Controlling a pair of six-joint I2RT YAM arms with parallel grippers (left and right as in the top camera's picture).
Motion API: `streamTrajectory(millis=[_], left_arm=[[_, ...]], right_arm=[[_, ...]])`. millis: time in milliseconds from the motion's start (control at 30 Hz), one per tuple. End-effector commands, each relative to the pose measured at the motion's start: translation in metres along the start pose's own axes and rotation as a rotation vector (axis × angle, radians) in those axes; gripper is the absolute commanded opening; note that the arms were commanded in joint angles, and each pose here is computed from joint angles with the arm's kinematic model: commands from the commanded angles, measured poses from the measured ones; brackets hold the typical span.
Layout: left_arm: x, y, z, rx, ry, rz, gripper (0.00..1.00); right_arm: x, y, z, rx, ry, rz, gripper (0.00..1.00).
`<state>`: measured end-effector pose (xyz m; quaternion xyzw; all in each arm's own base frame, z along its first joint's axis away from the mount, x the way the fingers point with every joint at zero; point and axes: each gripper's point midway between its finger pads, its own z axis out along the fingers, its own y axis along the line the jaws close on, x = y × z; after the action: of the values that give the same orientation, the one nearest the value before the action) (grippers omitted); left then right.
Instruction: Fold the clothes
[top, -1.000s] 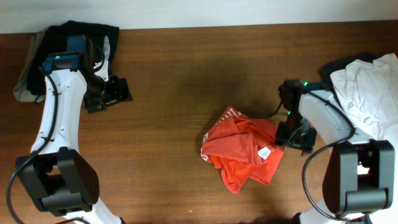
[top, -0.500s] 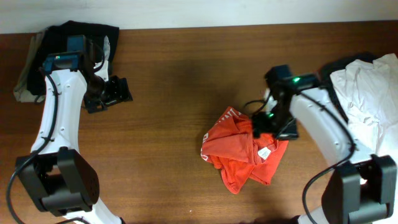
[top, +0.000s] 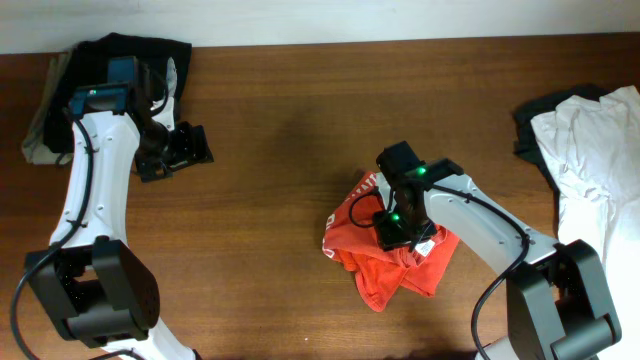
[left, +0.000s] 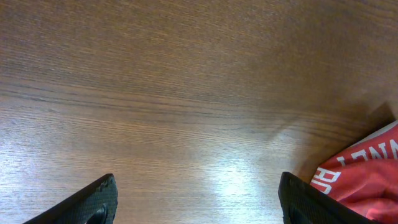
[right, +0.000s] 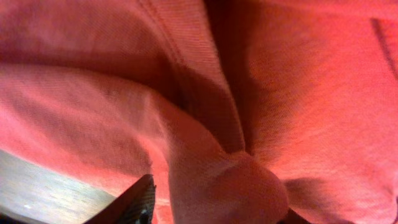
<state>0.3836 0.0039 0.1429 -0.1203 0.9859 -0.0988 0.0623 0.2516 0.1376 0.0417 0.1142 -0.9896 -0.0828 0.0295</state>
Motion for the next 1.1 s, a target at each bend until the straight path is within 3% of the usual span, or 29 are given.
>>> streamTrajectory(millis=[0, 67, 433, 700, 833, 933, 1000, 1067], left_arm=[[0.002, 0.000, 0.004, 0.008, 0.014, -0.010, 0.83], [0.002, 0.000, 0.004, 0.008, 0.014, -0.010, 0.82], [0.001, 0.000, 0.004, 0.008, 0.013, -0.010, 0.83], [0.001, 0.000, 0.004, 0.009, 0.012, -0.010, 0.83], [0.000, 0.000, 0.004, 0.010, 0.009, -0.009, 0.83], [0.000, 0.000, 0.004, 0.010, 0.009, -0.009, 0.83], [0.000, 0.000, 0.004, 0.009, 0.009, -0.009, 0.84], [0.000, 0.000, 0.004, 0.010, 0.009, -0.009, 0.84]], right_arm=[[0.002, 0.000, 0.001, 0.004, 0.002, 0.007, 0.21], [0.004, 0.000, -0.001, 0.006, 0.015, 0.010, 0.04], [0.063, 0.002, -0.031, 0.021, 0.282, 0.108, 0.04], [0.096, -0.008, -0.007, 0.056, 0.377, 0.224, 0.17], [0.118, -0.016, 0.005, 0.103, 0.431, 0.319, 0.07], [0.119, -0.016, 0.004, 0.110, 0.433, 0.341, 0.07], [0.119, -0.016, 0.002, 0.112, 0.430, 0.340, 0.15], [0.121, -0.025, -0.001, 0.170, 0.431, 0.358, 0.43]])
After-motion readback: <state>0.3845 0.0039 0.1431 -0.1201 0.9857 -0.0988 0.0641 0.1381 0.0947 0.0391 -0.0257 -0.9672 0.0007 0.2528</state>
